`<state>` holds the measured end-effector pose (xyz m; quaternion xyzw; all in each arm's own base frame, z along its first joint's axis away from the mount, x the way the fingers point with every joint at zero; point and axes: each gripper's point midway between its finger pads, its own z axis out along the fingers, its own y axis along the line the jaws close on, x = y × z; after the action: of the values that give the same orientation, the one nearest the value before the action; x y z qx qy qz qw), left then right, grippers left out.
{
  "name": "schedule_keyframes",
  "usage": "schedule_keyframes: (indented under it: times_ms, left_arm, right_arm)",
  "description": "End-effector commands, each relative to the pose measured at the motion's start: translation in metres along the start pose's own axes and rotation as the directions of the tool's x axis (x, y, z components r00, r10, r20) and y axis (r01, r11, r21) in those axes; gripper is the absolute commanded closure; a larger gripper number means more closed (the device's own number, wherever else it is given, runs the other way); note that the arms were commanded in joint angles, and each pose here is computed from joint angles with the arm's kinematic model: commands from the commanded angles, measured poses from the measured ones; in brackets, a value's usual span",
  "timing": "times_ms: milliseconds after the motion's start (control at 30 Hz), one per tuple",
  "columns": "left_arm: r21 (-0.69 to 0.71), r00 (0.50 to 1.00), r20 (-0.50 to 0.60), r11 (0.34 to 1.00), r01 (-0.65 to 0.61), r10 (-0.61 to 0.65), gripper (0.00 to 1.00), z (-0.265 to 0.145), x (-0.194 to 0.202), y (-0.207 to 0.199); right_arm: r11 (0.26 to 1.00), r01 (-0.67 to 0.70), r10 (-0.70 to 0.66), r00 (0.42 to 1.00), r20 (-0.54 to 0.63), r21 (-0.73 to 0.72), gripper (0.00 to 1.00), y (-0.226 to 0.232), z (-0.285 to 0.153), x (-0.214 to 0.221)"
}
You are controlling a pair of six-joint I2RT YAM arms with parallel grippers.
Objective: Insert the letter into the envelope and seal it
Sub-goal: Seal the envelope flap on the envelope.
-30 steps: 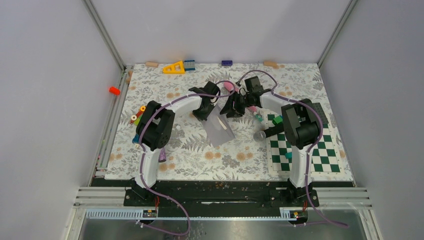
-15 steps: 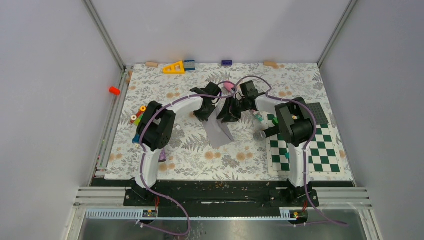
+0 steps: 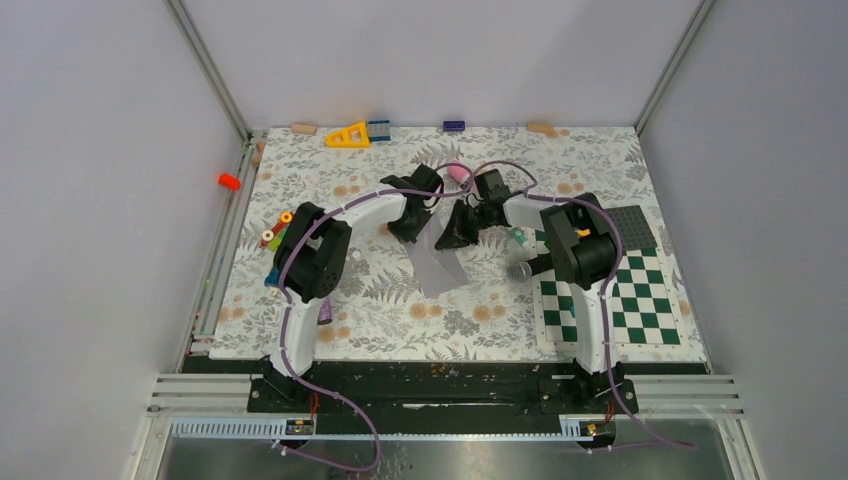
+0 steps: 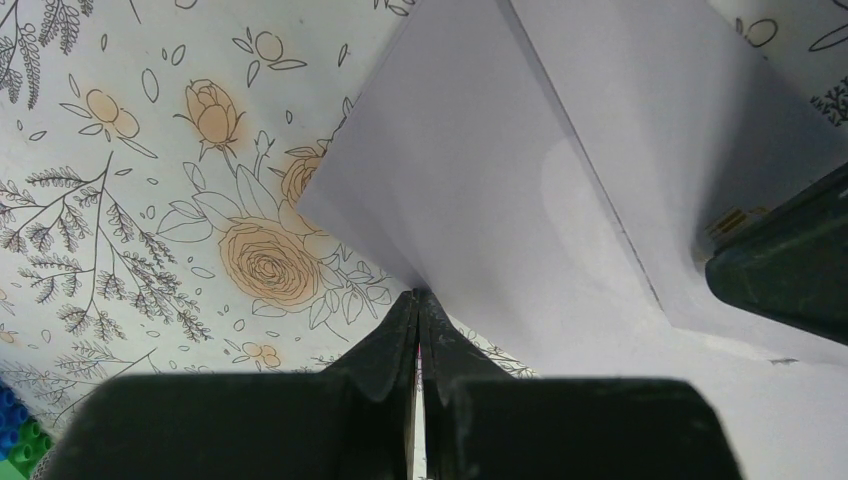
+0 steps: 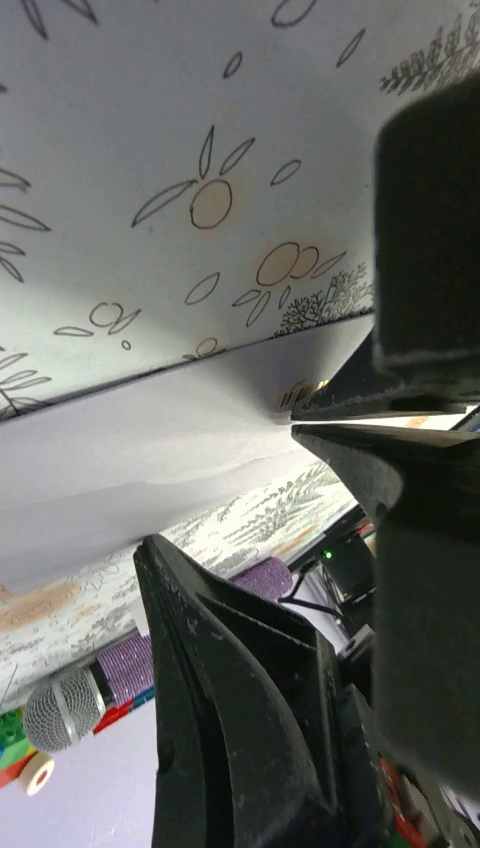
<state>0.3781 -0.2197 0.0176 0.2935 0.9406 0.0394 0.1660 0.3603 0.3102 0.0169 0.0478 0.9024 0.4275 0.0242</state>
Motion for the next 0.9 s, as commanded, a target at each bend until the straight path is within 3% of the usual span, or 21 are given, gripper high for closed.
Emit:
schedule_keyframes:
  times_ms: [0, 133, 667, 733, 867]
  left_arm:
    - [0.03, 1.0, -0.012, 1.0, 0.0, 0.001, 1.0, 0.001, 0.003, -0.012]
    - [0.036, 1.0, -0.007, 0.999, -0.004, 0.004, 1.0, 0.0, 0.001, -0.015]
    - [0.058, 0.998, 0.054, 0.998, 0.013, -0.016, 1.0, -0.021, -0.016, -0.017]
    - [0.103, 0.996, 0.074, 0.994, 0.034, -0.042, 0.95, -0.028, -0.021, -0.021]
    - [0.219, 0.981, 0.119, 0.968, 0.124, -0.153, 0.71, -0.048, -0.036, -0.025]
  right_arm:
    - [0.998, 0.042, -0.043, 0.999, 0.013, 0.056, 0.94, 0.003, 0.006, -0.002]
    - [0.991, 0.063, -0.065, 0.998, 0.009, 0.119, 1.0, 0.003, 0.007, -0.002]
    - [0.941, 0.074, -0.082, 0.997, 0.01, 0.329, 1.0, -0.011, -0.003, 0.001]
    - [0.936, 0.076, -0.084, 0.996, 0.007, 0.344, 1.0, -0.012, -0.003, 0.003]
    - [0.924, 0.085, -0.095, 0.995, 0.01, 0.373, 1.0, -0.014, -0.005, 0.007]
